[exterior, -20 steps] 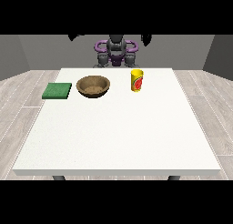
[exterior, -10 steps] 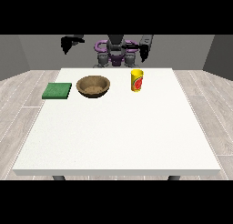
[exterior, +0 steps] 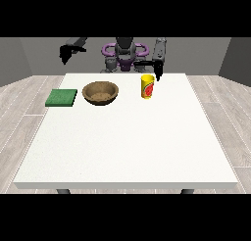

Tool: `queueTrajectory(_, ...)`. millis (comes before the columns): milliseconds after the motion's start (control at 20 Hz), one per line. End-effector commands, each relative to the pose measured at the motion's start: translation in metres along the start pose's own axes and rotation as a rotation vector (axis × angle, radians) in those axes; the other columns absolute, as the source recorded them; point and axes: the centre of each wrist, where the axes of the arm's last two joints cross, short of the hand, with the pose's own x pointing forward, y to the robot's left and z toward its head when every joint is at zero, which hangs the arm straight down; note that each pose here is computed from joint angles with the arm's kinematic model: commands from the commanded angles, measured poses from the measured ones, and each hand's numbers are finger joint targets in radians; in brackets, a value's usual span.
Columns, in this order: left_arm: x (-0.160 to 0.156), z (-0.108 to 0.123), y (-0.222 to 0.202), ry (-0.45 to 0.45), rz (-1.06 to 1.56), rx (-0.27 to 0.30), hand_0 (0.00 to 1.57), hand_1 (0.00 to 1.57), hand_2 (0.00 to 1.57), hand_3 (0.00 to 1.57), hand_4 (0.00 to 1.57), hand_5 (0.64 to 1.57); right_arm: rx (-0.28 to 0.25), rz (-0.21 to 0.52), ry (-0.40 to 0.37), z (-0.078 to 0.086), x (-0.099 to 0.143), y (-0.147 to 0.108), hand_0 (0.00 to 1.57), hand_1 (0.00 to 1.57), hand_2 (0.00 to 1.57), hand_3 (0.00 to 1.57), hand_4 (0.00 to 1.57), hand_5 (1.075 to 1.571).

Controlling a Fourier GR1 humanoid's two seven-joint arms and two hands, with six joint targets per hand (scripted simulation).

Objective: Pick the cup and pour the ball into the bowl, then pick the bowl and place it on the pad

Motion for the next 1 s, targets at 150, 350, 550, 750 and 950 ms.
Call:
queueTrajectory(150,-0.037,0.003,0.008,0.010,-0.044,0.063,0.00,0.00,0.00,0.00,0.00,1.470,0.041,-0.003,-0.016,0.006,0.005,-0.038,0.00,0.00,0.00,0.00,0.24,1.570)
queueTrajectory(350,-0.044,-0.015,0.000,-0.004,-0.073,0.083,0.34,0.34,0.00,0.00,0.00,1.476,0.043,-0.009,-0.058,-0.009,0.005,-0.034,0.00,0.00,0.00,0.00,0.27,1.569)
queueTrajectory(550,-0.064,0.011,-0.006,-0.024,-0.182,0.111,1.00,1.00,1.20,1.00,0.76,1.539,0.079,0.001,-0.078,-0.011,0.020,-0.040,0.00,0.00,0.00,0.00,0.23,1.567)
queueTrajectory(750,-0.063,-0.004,0.009,-0.032,-0.250,0.108,1.31,1.31,1.57,1.57,1.19,1.554,0.043,-0.024,-0.091,0.000,0.022,-0.083,0.00,0.00,0.00,0.00,0.24,1.570)
queueTrajectory(950,-0.065,0.005,-0.021,0.059,-0.365,0.038,1.30,1.30,1.57,1.57,1.22,1.554,-0.011,-0.021,0.033,0.003,0.013,-0.078,0.00,0.00,0.00,0.00,0.36,1.570)
